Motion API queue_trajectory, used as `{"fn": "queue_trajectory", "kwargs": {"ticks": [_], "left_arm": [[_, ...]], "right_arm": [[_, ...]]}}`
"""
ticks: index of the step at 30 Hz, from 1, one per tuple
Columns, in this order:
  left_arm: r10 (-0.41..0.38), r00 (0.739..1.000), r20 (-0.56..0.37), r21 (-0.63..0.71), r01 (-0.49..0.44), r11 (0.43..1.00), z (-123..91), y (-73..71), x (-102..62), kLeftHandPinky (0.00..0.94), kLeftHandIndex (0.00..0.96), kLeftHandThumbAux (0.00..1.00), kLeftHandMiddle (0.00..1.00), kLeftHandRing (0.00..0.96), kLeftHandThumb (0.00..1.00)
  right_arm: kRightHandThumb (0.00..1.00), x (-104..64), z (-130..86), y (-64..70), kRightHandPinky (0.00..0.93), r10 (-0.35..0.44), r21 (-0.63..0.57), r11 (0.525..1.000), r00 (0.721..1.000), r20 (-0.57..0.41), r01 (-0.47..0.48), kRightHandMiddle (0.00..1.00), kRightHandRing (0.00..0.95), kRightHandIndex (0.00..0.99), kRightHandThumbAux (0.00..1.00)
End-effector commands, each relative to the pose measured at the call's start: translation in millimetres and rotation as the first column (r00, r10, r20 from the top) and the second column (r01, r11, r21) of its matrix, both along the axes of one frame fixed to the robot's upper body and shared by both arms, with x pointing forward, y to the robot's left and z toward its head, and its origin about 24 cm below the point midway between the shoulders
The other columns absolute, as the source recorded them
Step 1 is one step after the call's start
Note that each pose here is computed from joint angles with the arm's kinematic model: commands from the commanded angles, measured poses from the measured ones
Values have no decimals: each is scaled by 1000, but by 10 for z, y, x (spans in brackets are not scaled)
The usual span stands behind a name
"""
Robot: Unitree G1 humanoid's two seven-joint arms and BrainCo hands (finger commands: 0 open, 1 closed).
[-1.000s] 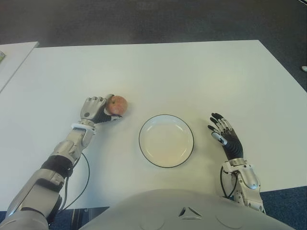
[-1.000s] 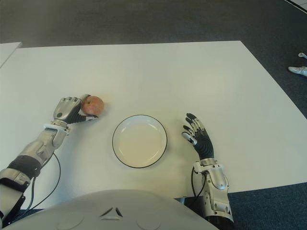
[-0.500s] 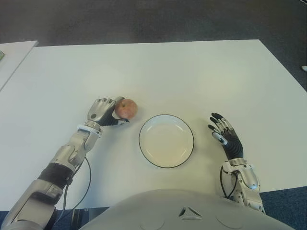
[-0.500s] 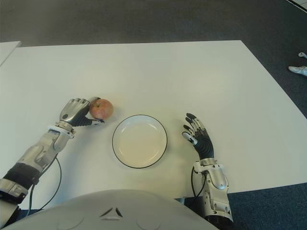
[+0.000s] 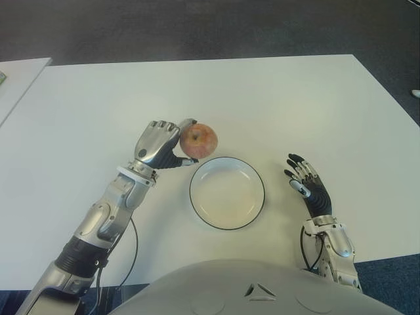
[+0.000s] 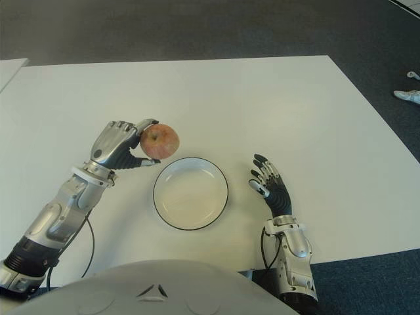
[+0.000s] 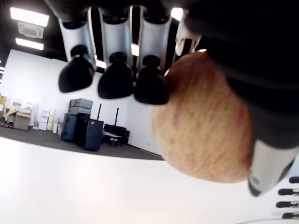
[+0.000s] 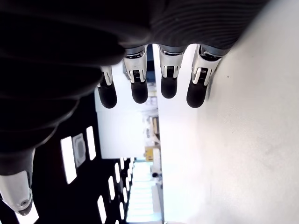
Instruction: Put the apples into the plate.
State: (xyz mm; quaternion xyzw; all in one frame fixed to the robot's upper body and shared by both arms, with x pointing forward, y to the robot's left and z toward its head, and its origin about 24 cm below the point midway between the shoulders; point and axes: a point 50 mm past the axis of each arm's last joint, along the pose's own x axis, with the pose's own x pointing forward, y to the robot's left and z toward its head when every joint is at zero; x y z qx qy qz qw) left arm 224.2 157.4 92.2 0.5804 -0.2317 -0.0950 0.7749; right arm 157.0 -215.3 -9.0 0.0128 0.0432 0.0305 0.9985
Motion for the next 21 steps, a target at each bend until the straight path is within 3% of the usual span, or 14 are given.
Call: {"fn": "queue_trajectory", "kwargs": {"ticks": [1, 9, 21], "left_arm": [[-9, 1000, 1, -9, 9, 1000, 54, -46, -31, 802, 443, 695, 827, 824, 744], [-86, 996, 17, 26, 86, 996, 116, -196, -236, 792, 443, 694, 825, 822, 745], [-173, 984, 36, 64, 171, 983, 141, -305, -347, 811, 443, 693, 816, 819, 745]], "right_arm": [[172, -82, -145, 19, 58, -1, 7, 1000, 996, -87, 2, 109, 60, 111, 576], [162, -83, -165, 31, 66, 2, 9, 1000, 996, -85, -1, 105, 56, 104, 576], [160, -75, -191, 54, 77, 6, 24, 1000, 996, -94, -4, 101, 61, 90, 577]]}}
